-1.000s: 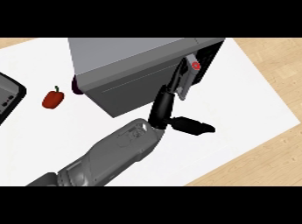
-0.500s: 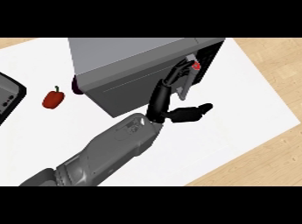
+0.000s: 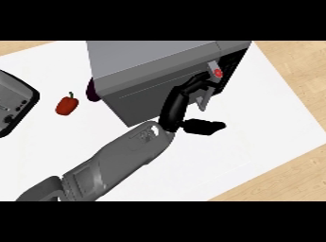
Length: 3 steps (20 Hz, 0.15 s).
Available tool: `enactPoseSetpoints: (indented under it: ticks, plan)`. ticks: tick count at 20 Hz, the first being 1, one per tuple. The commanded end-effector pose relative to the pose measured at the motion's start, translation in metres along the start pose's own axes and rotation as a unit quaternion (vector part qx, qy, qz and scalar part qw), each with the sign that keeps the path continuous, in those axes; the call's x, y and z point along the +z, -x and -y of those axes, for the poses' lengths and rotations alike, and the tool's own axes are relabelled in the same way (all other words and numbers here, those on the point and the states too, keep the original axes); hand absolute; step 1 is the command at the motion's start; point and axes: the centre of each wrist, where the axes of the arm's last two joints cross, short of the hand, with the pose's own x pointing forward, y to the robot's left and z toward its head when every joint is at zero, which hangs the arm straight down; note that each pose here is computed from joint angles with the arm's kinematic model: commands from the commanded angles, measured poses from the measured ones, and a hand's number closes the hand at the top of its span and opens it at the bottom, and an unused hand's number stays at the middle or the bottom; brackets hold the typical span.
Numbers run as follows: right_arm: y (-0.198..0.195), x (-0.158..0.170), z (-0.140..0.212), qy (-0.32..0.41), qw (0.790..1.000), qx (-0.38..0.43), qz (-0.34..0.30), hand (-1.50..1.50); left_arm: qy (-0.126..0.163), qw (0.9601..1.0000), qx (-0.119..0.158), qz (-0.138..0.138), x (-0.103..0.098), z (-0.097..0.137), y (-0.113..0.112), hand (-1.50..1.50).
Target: Pick up the milk, place it into the microwave and close the microwave
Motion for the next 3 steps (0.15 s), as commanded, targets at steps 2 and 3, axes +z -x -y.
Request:
enactPoseSetpoints:
  ticks: [2,3]
  plan:
    - [-0.0023,0.0013,0.0018,0.008,1.0,0.001,0.001,-1.5,-0.074,0.9887,-0.105,-0.078,-0.0275,-0.0461,0.019,-1.5]
    - [-0.0046,0.0017,0.0003,0.003,1.0,0.004,-0.003,-1.5,-0.074,0.9873,-0.114,-0.082,-0.0246,-0.0477,0.0228,-1.5]
